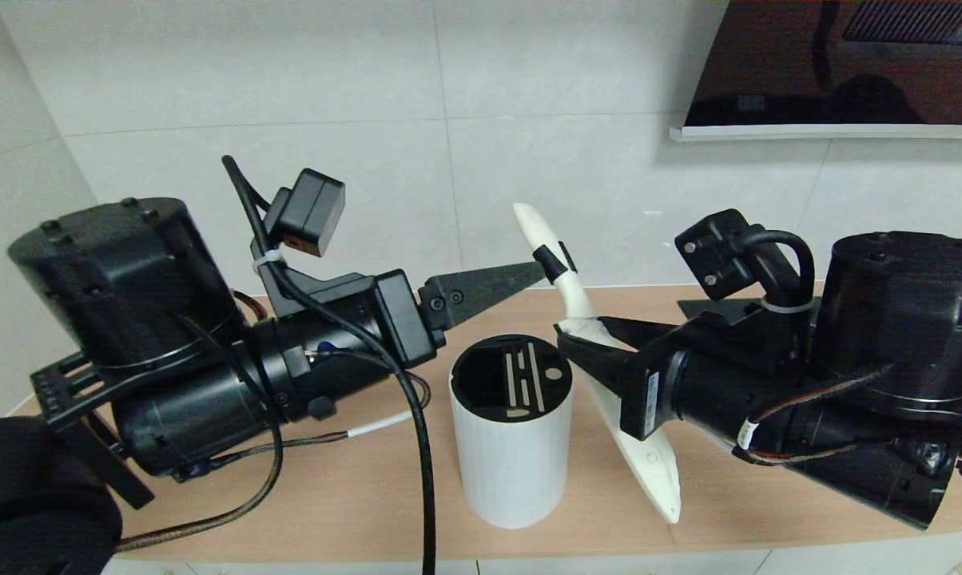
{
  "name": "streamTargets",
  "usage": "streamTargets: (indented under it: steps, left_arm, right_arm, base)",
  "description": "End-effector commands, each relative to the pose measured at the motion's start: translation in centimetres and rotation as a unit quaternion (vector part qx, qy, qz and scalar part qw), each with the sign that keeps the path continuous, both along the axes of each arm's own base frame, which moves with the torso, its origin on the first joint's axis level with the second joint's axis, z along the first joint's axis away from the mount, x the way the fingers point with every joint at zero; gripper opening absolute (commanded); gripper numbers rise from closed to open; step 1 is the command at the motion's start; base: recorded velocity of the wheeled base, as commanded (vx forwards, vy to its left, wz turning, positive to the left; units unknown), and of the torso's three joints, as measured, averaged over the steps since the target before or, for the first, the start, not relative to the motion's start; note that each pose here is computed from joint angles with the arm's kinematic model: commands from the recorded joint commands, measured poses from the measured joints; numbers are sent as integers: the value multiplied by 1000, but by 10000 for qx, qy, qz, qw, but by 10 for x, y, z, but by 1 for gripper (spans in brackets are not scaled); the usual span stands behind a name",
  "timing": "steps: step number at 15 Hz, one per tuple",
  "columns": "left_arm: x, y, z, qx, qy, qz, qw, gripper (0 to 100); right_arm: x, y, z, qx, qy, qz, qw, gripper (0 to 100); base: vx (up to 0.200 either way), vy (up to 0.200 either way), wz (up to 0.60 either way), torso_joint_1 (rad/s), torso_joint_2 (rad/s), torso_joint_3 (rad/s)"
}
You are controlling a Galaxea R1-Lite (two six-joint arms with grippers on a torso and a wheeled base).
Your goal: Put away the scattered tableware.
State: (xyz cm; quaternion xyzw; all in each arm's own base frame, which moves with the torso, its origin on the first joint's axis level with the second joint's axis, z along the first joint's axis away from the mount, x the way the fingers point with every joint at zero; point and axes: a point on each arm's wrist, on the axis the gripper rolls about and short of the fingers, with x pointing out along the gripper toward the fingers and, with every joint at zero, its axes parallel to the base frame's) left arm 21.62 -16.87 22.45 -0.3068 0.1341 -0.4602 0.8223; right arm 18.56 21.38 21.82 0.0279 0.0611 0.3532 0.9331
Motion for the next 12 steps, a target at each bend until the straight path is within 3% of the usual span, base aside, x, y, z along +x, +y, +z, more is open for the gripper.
streamTargets:
  steps: [1,4,8,12]
  left_arm:
    - [2,-7,-10,64,182,-83,9998,100]
    - [5,-9,-14,81,190,25,9998,100]
    - [5,-12,-15,-46,27,8,10000,100]
    - [4,-13,-15,-55,15,-15,10000,100]
  right_arm:
    - [-2,7,-5,-53,53,113,9999,0]
    - [-8,11,-5,-37,78,209,9997,0]
    - [-13,16,-6,88,219,335,9992,0]
    - [-21,21,-6,176,323,489,9981,0]
  base:
    - [0,0,0,0,0,0]
    - [0,0,0,0,0,0]
    - [0,0,0,0,0,0]
    - [0,0,0,0,0,0]
